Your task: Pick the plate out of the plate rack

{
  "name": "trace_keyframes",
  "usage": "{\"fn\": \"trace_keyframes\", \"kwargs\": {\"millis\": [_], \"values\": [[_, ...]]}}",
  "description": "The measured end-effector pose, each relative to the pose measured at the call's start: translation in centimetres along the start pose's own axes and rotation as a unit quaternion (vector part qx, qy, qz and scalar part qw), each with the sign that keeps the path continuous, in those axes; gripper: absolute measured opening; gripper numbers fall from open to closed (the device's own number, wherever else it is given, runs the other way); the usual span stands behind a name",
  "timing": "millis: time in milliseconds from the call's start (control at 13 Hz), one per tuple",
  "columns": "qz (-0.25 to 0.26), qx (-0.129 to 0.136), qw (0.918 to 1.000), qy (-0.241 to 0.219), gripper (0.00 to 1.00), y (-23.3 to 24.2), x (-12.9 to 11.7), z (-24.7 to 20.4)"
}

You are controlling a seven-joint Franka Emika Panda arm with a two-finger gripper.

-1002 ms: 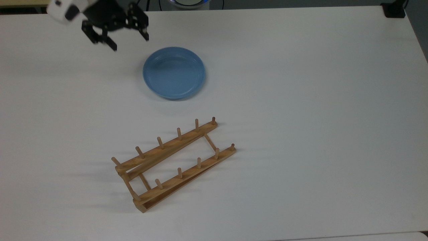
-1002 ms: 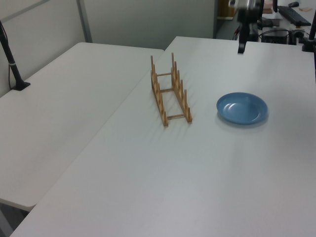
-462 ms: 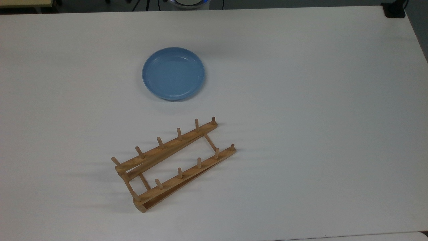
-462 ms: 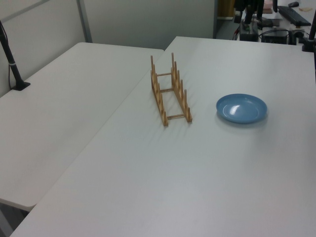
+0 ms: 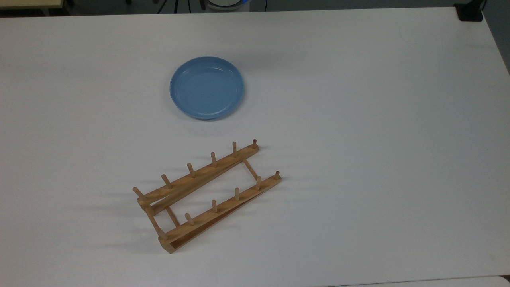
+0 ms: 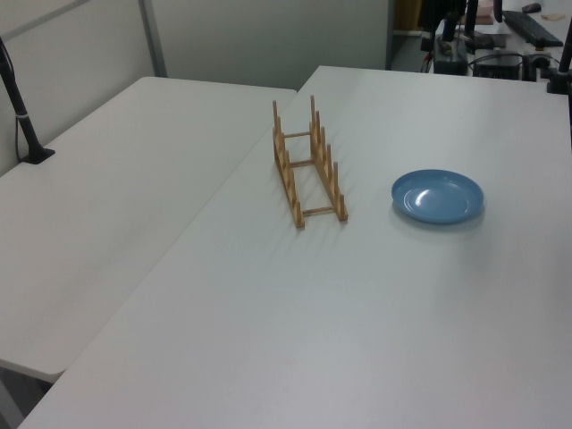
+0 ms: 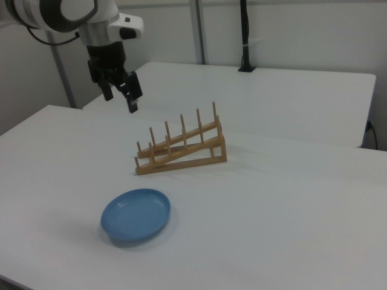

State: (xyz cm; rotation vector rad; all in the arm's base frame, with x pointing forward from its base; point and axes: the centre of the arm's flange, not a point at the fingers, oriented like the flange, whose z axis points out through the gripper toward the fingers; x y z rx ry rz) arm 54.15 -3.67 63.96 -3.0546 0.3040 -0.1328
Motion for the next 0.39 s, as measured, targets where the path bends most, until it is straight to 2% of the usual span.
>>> {"fn": "trace_keyframes", "kwargs": {"millis": [385], "values": [[-0.029,-0.034,0.9986,0.03,1.0,0.69,0.98,-0.07]]}}
